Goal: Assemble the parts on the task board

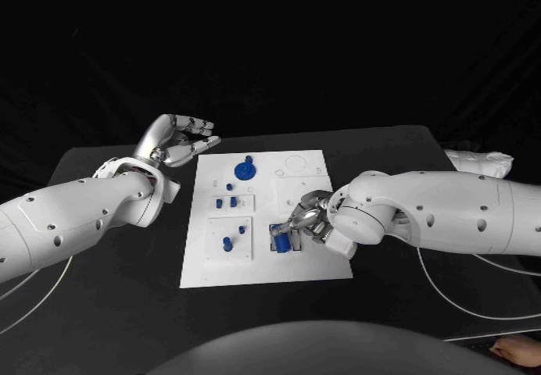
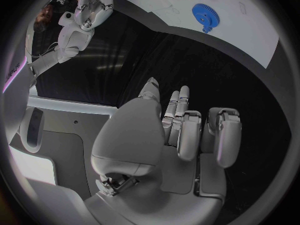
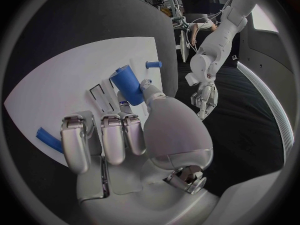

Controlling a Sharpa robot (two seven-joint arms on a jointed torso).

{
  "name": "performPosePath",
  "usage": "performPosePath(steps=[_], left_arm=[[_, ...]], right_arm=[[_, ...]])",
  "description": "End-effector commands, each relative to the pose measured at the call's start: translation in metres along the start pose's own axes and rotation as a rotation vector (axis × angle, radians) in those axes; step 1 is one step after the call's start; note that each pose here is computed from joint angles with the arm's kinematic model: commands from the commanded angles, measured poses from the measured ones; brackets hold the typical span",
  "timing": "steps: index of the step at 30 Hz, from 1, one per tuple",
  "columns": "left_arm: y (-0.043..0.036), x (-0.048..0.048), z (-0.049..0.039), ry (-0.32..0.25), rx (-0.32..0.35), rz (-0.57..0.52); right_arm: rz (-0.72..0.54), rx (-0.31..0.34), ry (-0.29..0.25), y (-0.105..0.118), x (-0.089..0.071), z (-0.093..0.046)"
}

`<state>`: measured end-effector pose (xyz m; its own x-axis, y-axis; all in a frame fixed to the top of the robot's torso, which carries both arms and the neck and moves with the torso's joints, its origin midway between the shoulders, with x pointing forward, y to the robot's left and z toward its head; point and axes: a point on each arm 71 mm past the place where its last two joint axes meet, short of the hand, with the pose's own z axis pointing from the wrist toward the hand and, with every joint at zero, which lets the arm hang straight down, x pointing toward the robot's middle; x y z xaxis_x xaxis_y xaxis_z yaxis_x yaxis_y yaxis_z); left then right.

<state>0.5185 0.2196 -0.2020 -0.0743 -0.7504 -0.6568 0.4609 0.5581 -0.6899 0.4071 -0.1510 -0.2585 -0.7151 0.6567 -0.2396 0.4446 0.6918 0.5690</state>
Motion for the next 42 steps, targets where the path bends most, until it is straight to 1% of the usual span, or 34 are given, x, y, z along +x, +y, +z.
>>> performPosePath(steps=[1, 27, 35, 42], left_arm=[[-0.0017, 0.0015, 0.0006, 0.011, 0.009, -0.005], [-0.001, 0.0011, 0.0003, 0.014, 0.005, -0.006], [-0.0012, 0.0013, 0.0002, 0.015, 0.005, -0.006], [0.0001, 0.0004, 0.0, 0.017, 0.001, -0.005]], right_arm=[[-0.044, 0.035, -0.03, -0.0044, -0.0016, 0.001], [-0.189, 0.011, -0.118, 0.0007, -0.005, 0.0014], [-0.234, 0.012, -0.124, 0.0015, -0.0049, 0.0016], [-0.287, 0.022, -0.118, 0.0022, -0.0037, 0.0024]])
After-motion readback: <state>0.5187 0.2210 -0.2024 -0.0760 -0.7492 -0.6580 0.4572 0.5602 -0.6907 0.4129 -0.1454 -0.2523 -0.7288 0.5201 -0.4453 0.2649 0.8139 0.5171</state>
